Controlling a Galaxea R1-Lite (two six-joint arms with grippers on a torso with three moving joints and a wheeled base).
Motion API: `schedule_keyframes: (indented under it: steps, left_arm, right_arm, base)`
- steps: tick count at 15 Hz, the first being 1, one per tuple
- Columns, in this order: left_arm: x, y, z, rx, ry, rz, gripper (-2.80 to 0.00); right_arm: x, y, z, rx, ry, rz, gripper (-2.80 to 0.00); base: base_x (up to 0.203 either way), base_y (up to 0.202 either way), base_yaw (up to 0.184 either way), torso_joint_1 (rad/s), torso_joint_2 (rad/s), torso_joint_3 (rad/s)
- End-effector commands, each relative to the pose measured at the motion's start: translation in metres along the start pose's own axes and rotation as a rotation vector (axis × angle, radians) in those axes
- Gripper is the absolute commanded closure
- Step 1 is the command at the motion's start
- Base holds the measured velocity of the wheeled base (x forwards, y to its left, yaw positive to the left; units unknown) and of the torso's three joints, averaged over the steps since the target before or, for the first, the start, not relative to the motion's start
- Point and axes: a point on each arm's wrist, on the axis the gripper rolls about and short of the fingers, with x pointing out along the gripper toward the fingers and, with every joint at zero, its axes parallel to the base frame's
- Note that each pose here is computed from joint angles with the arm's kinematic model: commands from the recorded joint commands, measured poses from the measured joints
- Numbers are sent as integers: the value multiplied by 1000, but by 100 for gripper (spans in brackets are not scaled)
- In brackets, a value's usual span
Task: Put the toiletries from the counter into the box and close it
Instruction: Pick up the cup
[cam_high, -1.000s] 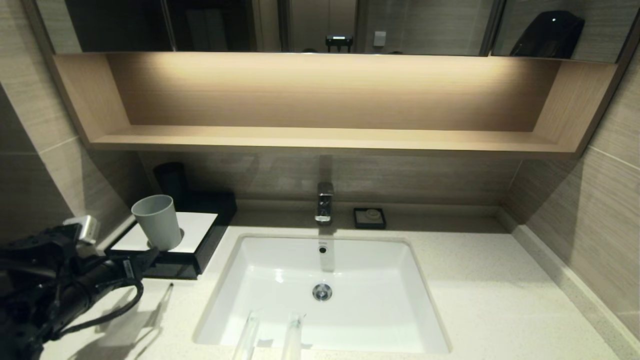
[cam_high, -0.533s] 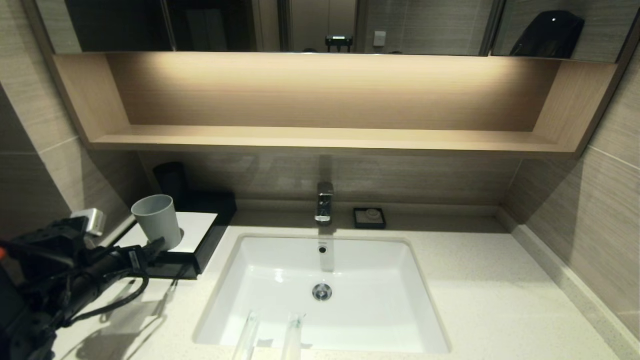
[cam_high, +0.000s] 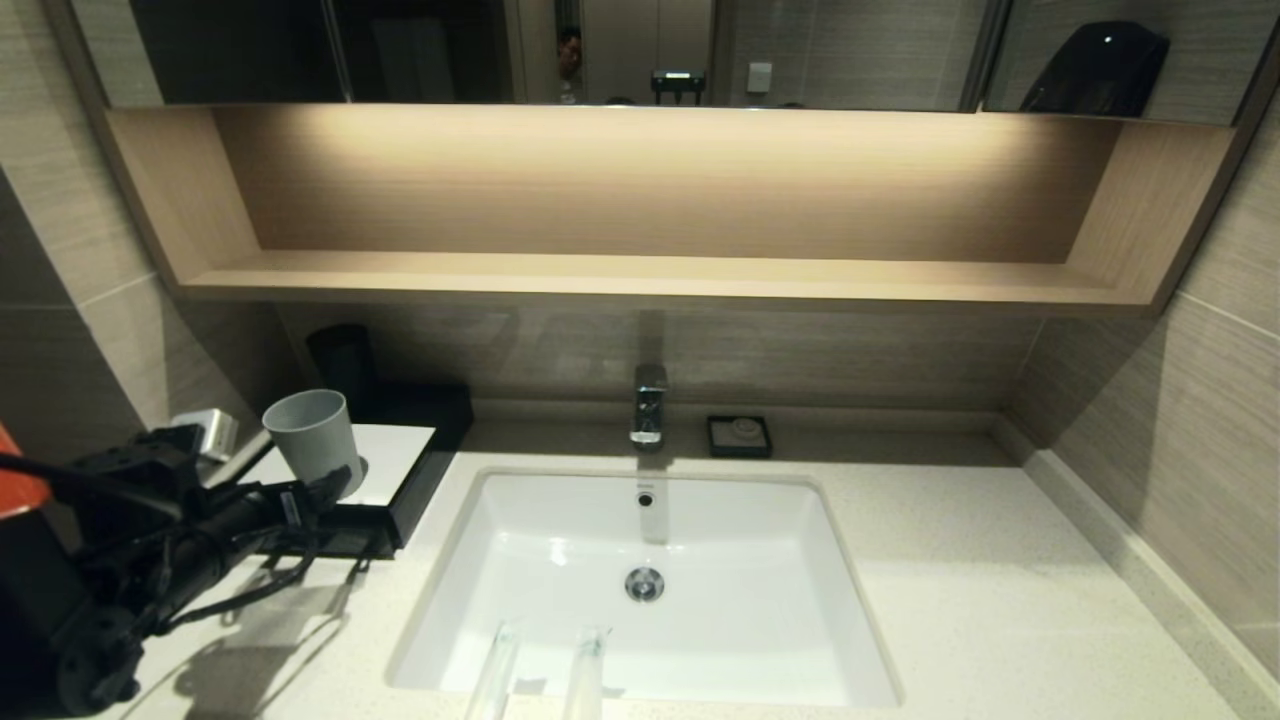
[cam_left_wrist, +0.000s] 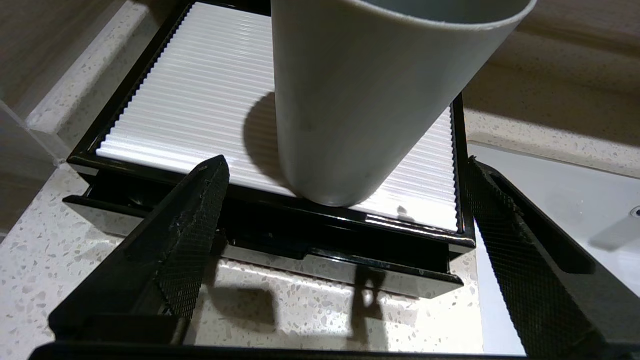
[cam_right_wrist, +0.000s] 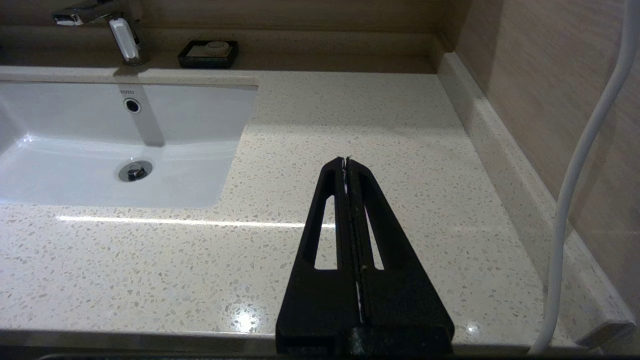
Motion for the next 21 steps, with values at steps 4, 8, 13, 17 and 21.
schedule_keyframes:
  steps: [4, 8, 13, 17, 21]
  left_arm:
    - [13, 0, -2, 1, -3, -7, -280]
    - [18, -4, -4, 5, 1, -21, -280]
    - [25, -3, -7, 5, -7, -18, -280]
    - [28, -2, -11, 7, -20, -14, -280]
    - [30, -3, -12, 10, -20, -16, -280]
  right_arm:
    - [0, 0, 0, -1, -1, 0, 0]
    - [0, 0, 0, -1, 0, 0, 0]
    - [0, 0, 0, -1, -1, 0, 0]
    - [0, 0, 0, -1, -1, 0, 0]
    - [0, 0, 0, -1, -1, 0, 0]
  base:
    - [0, 0, 0, 0, 0, 0]
    - [0, 0, 0, 0, 0, 0]
    - [0, 0, 0, 0, 0, 0]
    - [0, 0, 0, 0, 0, 0]
    - [0, 0, 0, 0, 0, 0]
